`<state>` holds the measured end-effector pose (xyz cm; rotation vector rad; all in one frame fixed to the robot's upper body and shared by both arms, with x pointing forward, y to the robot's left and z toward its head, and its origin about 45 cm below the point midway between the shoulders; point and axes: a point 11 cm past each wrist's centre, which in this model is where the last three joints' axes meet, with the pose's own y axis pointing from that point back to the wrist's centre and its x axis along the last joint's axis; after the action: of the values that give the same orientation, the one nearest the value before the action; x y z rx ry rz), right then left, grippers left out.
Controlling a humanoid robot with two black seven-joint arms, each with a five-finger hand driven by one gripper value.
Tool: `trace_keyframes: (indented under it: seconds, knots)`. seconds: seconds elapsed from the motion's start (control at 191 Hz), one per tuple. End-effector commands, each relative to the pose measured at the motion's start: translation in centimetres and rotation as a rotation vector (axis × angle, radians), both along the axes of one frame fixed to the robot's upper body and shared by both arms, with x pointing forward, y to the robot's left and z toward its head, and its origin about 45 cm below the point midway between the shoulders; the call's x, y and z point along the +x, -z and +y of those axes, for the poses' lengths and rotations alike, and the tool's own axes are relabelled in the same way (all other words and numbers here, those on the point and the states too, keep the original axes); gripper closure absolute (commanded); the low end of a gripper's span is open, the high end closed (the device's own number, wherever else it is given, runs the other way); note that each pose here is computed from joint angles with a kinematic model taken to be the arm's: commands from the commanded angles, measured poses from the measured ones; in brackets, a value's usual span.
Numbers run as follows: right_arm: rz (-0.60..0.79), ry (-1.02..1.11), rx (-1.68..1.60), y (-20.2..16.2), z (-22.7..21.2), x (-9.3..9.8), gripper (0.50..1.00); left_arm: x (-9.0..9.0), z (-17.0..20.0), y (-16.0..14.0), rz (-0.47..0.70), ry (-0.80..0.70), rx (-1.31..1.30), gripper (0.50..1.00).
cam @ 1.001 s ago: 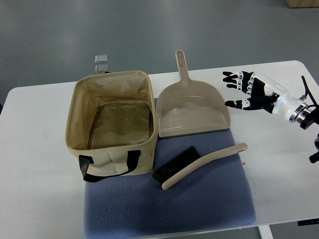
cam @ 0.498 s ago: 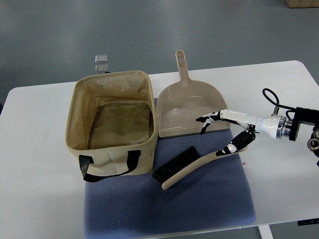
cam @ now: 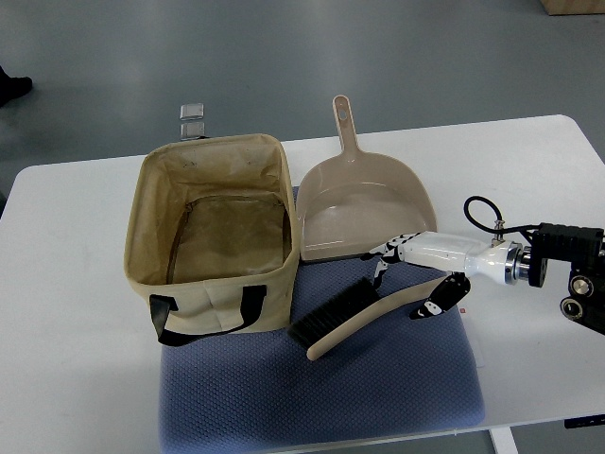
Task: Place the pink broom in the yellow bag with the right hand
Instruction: 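Reach the right hand down to the beige brush handle, then close the right hand around the brush handle and lift it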
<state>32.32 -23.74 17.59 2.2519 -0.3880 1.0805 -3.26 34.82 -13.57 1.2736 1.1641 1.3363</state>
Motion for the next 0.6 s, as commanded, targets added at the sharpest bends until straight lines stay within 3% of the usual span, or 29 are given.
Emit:
trace_keyframes:
  seconds: [0.0,0.094,0.593]
  knots:
    - [-0.041,-0.009,-0.021,0.1,-0.1,0.0,0.591,0.0,0.0,0.0,0.0,0.0,0.001,0.5]
    - [-0.077,-0.025,-0.041,0.2,-0.2,-0.2,0.63,0.0,0.0,0.0,0.0,0.0,-0.001,0.5]
    - [-0.149,-0.039,-0.121,1.3,-0.2,-0.6,0.734,0.0,0.0,0.0,0.0,0.0,-0.001,0.5]
